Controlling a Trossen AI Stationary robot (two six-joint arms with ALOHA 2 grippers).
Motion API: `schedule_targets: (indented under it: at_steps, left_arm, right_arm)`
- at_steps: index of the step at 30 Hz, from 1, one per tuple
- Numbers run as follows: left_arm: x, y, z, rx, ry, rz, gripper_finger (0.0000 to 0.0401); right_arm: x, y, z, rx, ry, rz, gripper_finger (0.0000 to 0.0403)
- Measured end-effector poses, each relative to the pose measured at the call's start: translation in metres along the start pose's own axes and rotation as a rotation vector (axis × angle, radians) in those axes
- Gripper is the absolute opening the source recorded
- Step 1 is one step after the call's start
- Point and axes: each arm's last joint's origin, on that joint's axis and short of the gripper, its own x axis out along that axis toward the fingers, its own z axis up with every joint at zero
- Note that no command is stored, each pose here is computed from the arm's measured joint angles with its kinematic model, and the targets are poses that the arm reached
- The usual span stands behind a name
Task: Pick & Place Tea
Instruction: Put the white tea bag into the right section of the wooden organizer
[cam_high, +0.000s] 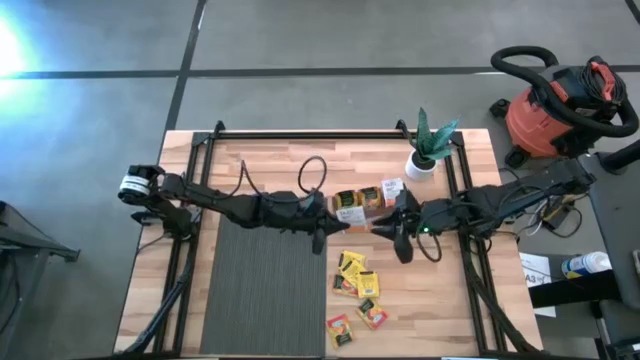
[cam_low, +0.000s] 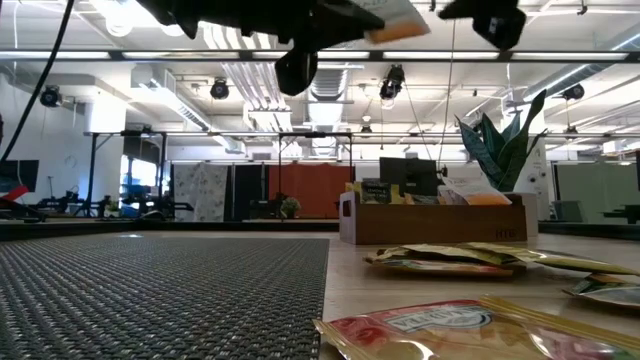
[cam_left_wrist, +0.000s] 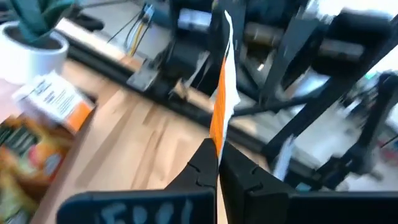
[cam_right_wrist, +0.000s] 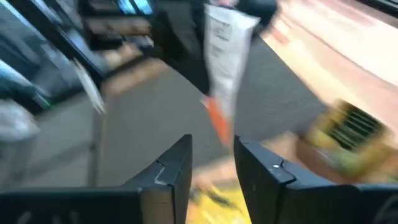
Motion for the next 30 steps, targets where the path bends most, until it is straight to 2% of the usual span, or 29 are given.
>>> schedule_targets:
  at_steps: [6,10,16,22,30]
  left_arm:
    - [-0.001,-0.009,-0.015,0.157,0.092,0.036,0.0002]
    - [-0.001,-0.009,-0.014,0.272,0.079,0.092,0.0001]
    - [-0.001,-0.007,-0.014,0.338,0.08,0.152,0.0001]
    - [-0.002,-0.006,-0.02,0.368,0.124,0.186,0.0001]
    - [-0.002,-0.006,-0.02,0.415,0.131,0.189,0.0001]
  right_arm:
    - [-0.016,0.003,0.027,-0.208,0.177,-0.111,0.0132]
    - [-0.006,0.003,0.053,-0.265,0.27,-0.123,0.0135]
    - [0.024,0.005,0.082,-0.336,0.362,-0.082,0.0135]
    - [0.049,0.012,0.094,-0.425,0.452,-0.066,0.0135]
    - [0.081,0.018,0.093,-0.433,0.531,-0.036,0.0135]
